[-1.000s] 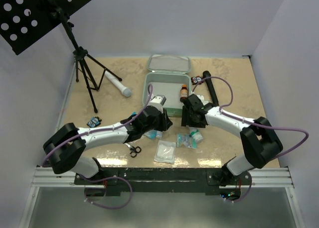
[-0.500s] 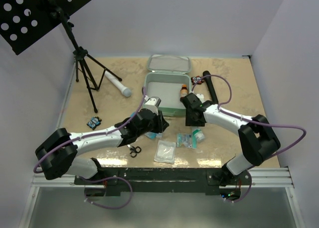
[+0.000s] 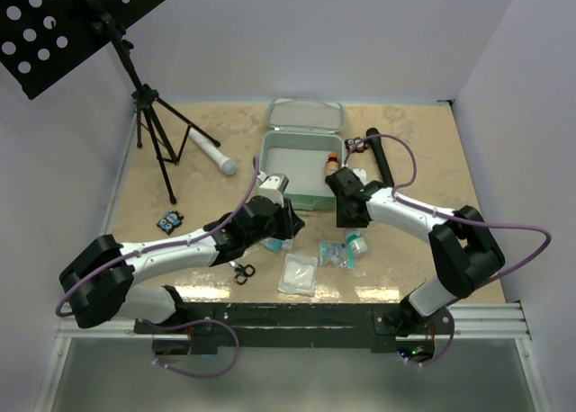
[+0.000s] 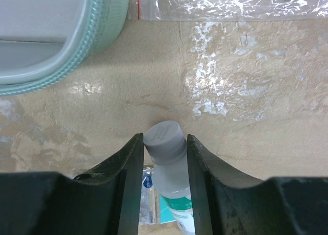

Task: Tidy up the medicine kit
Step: Pick up the pill bottle at the center of the board, then place the pill bottle in the medicine box.

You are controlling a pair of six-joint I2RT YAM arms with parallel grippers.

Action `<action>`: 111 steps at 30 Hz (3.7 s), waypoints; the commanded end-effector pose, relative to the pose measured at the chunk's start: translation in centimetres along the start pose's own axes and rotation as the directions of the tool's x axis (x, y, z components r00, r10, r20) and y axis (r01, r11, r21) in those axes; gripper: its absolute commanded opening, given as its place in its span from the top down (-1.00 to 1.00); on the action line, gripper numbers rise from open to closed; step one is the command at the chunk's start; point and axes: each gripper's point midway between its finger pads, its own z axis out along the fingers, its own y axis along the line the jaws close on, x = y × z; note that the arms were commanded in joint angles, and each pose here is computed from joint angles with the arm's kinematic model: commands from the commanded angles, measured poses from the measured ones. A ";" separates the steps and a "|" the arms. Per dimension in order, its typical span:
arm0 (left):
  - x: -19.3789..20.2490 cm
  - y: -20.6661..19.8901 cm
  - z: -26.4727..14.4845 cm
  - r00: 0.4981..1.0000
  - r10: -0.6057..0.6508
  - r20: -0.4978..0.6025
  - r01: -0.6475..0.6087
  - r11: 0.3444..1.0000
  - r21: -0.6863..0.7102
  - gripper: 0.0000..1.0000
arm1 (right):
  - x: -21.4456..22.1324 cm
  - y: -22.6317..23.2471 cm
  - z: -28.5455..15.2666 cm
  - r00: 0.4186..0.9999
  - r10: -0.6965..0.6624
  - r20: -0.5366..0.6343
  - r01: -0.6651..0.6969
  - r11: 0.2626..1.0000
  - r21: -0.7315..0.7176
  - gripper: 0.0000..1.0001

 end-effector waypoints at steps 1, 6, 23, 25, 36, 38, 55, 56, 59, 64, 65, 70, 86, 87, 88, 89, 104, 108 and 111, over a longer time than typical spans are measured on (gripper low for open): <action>-1.4 -0.4 -0.9 0.999 -0.012 0.048 0.012 1.000 0.005 0.43 | -3.5 1.2 -2.3 0.994 0.020 0.105 -0.015 0.999 -0.049 1.00; -2.1 -0.3 -1.6 0.998 -0.006 0.065 0.006 1.000 -0.010 0.44 | -5.9 1.4 -6.0 0.984 0.043 0.172 -0.025 0.994 -0.108 1.00; -5.4 -0.1 -4.5 0.985 -0.007 0.172 0.015 0.999 -0.048 0.46 | -11.8 3.4 -16.0 0.927 0.142 0.347 -0.017 0.940 -0.341 1.00; -5.6 0.1 -4.8 0.984 -0.013 0.180 0.022 0.998 -0.051 0.46 | -12.9 4.6 -17.0 0.921 0.165 0.352 -0.014 0.919 -0.394 1.00; -5.6 1.6 -6.7 0.981 -0.014 0.194 0.035 0.994 -0.106 0.46 | -20.0 9.6 -15.4 0.895 0.225 0.385 -0.025 0.887 -0.461 1.00; -5.6 1.9 -6.9 0.981 -0.009 0.192 0.033 0.993 -0.118 0.46 | -21.1 10.1 -13.7 0.900 0.224 0.375 -0.036 0.893 -0.448 1.00; -5.1 3.4 -7.0 0.988 0.016 0.155 0.012 0.983 -0.182 0.46 | -25.9 11.8 -2.0 0.923 0.202 0.327 -0.079 0.933 -0.352 1.00; -5.1 3.5 -6.9 0.988 0.018 0.154 0.011 0.983 -0.185 0.46 | -26.0 11.8 -1.6 0.925 0.201 0.324 -0.082 0.935 -0.346 1.00; -5.3 3.6 -6.9 0.988 0.026 0.151 0.004 0.981 -0.194 0.46 | -26.1 11.4 -0.3 0.929 0.191 0.316 -0.087 0.944 -0.317 1.00; -5.3 3.4 -6.3 0.990 0.036 0.136 -0.008 0.980 -0.198 0.46 | -26.0 10.2 1.5 0.933 0.192 0.306 -0.107 0.956 -0.274 1.00; -5.2 3.4 -6.2 0.991 0.035 0.132 -0.008 0.980 -0.197 0.45 | -26.0 10.0 1.7 0.933 0.192 0.306 -0.108 0.957 -0.270 1.00; -4.7 3.5 -5.5 0.993 0.040 0.110 -0.017 0.979 -0.204 0.44 | -25.8 9.1 3.3 0.939 0.186 0.289 -0.115 0.963 -0.244 0.91; -4.1 3.8 -5.2 0.995 0.039 0.088 -0.020 0.978 -0.207 0.37 | -26.9 9.1 1.1 0.926 0.203 0.318 -0.116 0.955 -0.273 0.04; -4.0 3.8 -5.2 0.996 0.039 0.085 -0.021 0.978 -0.208 0.37 | -26.9 9.1 0.9 0.926 0.200 0.320 -0.112 0.955 -0.273 0.03; -3.9 3.8 -5.2 0.996 0.038 0.083 -0.020 0.978 -0.207 0.36 | -26.7 9.0 1.0 0.928 0.199 0.316 -0.113 0.957 -0.268 0.02; -4.0 3.7 -5.1 0.996 0.036 0.083 -0.018 0.979 -0.205 0.36 | -26.7 8.9 0.9 0.928 0.200 0.316 -0.116 0.957 -0.266 0.02; -3.8 3.9 -5.4 0.996 0.030 0.085 -0.012 0.978 -0.208 0.36 | -24.8 15.2 0.9 0.930 0.063 0.361 0.039 0.962 -0.269 0.89; -3.7 4.1 -5.7 0.996 0.034 0.081 -0.015 0.976 -0.218 0.36 | -24.6 14.4 2.9 0.934 0.039 0.355 0.032 0.981 -0.192 0.95; -3.8 4.2 -5.8 0.996 0.033 0.085 -0.013 0.975 -0.220 0.36 | -24.8 14.0 4.0 0.932 0.053 0.357 0.012 0.984 -0.178 0.97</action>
